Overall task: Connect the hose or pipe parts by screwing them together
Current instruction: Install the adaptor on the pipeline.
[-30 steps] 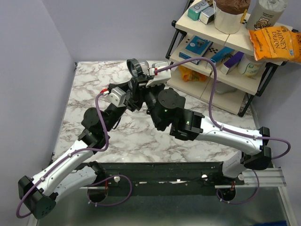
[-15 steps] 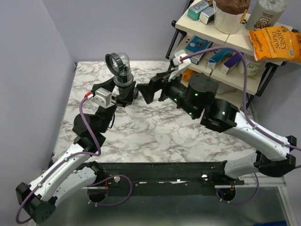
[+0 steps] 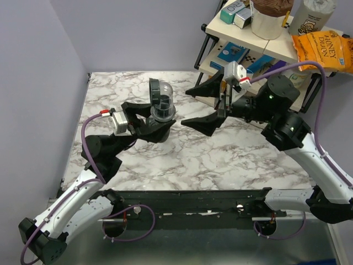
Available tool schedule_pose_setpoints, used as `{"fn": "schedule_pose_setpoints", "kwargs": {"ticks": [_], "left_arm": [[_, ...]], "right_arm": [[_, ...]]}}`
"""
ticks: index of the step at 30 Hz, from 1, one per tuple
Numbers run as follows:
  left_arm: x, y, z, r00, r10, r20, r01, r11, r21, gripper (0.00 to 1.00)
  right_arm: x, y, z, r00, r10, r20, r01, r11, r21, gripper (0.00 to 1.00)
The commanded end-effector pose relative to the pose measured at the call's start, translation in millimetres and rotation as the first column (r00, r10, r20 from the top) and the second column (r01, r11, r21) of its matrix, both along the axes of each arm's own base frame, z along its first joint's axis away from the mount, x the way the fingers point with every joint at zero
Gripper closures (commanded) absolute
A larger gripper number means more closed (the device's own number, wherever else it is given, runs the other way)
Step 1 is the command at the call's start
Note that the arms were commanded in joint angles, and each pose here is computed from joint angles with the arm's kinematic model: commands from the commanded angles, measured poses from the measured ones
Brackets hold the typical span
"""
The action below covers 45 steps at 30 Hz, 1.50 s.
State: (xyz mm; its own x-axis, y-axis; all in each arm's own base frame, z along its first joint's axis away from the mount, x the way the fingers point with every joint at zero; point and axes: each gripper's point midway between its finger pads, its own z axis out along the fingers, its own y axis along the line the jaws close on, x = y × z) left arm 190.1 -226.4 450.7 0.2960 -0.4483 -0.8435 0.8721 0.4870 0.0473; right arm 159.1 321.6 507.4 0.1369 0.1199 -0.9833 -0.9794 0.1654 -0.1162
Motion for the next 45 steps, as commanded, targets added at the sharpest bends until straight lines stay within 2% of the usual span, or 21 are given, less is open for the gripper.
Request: {"fn": "schedule_pose_setpoints", "kwargs": {"ticks": [1, 9, 13, 21, 30, 33, 34, 37, 41, 44, 45], "left_arm": [[-59, -15, 13, 0.949, -0.3, 0.098, 0.296, 0.954, 0.057, 1.0], [-64, -18, 11, 0.936, -0.339, 0.093, 0.334, 0.94, 0.07, 1.0], [-62, -18, 10, 0.938, -0.333, 0.094, 0.328, 0.942, 0.063, 1.0], [-58, -20, 10, 0.941, -0.323, 0.1, 0.32, 0.946, 0.05, 1.0], [-44, -23, -1, 0.958, -0.275, 0.077, 0.271, 0.961, 0.058, 1.0], [-35, -21, -1, 0.971, -0.231, 0.063, 0.228, 0.973, 0.039, 1.0], [-32, -20, 0, 0.975, -0.212, 0.064, 0.21, 0.977, 0.034, 1.0], [-18, -13, 6, 0.99, -0.131, 0.051, 0.132, 0.991, -0.007, 1.0], [-10, -5, 16, 0.996, -0.066, 0.053, 0.068, 0.997, -0.045, 1.0], [-1, 5, 26, 0.999, 0.011, 0.05, -0.007, 0.996, -0.084, 1.0], [1, 8, 29, 0.998, 0.034, 0.051, -0.029, 0.995, -0.095, 1.0]], "right_arm": [[-19, 4, -16, 0.972, 0.233, -0.002, -0.233, 0.97, -0.068, 0.0], [-35, 10, -13, 0.918, 0.397, 0.019, -0.395, 0.916, -0.064, 0.0], [-31, 20, -14, 0.897, 0.441, -0.035, -0.442, 0.895, -0.061, 0.0], [-23, 34, -8, 0.876, 0.479, -0.055, -0.481, 0.876, -0.031, 0.01], [-20, 40, -9, 0.863, 0.5, -0.07, -0.501, 0.865, -0.008, 0.2], [-19, 41, -16, 0.863, 0.498, -0.087, -0.501, 0.865, -0.009, 0.34], [-20, 39, -17, 0.864, 0.497, -0.085, -0.499, 0.866, -0.01, 0.48], [-14, 42, -29, 0.88, 0.462, -0.113, -0.466, 0.885, -0.011, 0.76], [-7, 41, -45, 0.902, 0.407, -0.146, -0.414, 0.91, -0.024, 0.79], [8, 44, -57, 0.933, 0.317, -0.172, -0.326, 0.945, -0.029, 0.81], [19, 44, -62, 0.949, 0.243, -0.203, -0.255, 0.966, -0.034, 0.82]]}}
